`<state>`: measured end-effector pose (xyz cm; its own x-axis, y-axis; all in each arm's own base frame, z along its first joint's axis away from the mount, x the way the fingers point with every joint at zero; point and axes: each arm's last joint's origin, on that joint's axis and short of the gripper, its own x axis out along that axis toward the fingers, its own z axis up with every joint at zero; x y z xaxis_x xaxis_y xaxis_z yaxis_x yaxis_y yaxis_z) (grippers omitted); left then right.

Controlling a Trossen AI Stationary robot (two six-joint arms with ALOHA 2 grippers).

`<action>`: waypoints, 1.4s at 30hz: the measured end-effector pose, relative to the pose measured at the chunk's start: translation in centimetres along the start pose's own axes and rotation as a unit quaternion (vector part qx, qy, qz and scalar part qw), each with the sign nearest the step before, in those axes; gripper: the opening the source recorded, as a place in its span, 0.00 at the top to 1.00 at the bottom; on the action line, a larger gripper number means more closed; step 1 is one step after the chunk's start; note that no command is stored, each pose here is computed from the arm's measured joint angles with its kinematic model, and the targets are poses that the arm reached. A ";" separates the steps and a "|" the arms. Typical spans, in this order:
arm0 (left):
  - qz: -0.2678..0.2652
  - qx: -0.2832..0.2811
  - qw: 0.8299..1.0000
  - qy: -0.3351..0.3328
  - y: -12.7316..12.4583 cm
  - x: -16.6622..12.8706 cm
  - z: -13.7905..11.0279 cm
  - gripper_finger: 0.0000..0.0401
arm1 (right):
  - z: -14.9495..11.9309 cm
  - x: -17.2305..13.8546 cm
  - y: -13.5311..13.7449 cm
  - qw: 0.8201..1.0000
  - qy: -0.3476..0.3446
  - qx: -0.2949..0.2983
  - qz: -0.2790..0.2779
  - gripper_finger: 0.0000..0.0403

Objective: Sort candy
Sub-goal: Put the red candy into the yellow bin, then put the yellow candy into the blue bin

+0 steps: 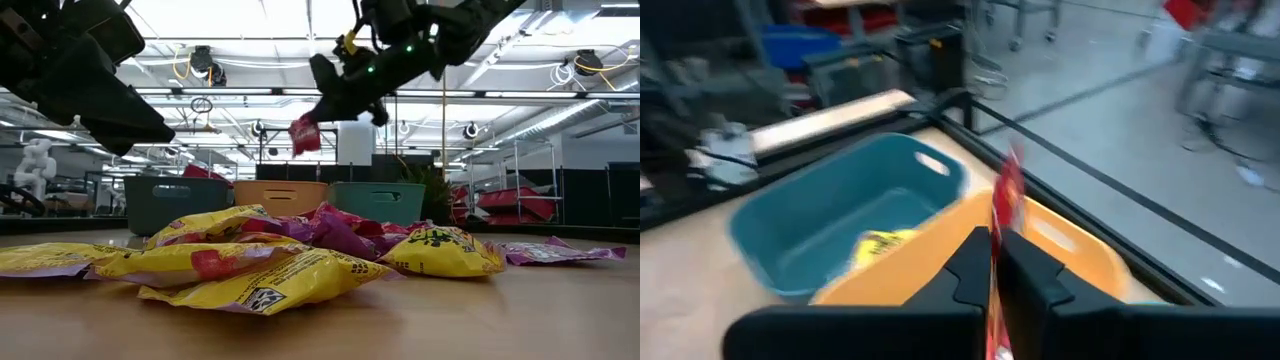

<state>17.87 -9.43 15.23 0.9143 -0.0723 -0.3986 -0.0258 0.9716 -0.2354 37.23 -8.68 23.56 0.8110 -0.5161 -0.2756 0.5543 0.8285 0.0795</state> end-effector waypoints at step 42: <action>-0.008 -0.015 0.999 -0.032 -0.2 0.0 0.6 0.67 | -8.0 -15.4 3.1 0.992 0.101 0.029 0.065 0.64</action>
<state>18.13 -9.51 15.86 0.9388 -0.0720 -0.3370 -0.0226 0.9629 -0.2689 24.97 3.51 20.38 0.8256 -0.3467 -0.4452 0.4622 0.8681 0.1810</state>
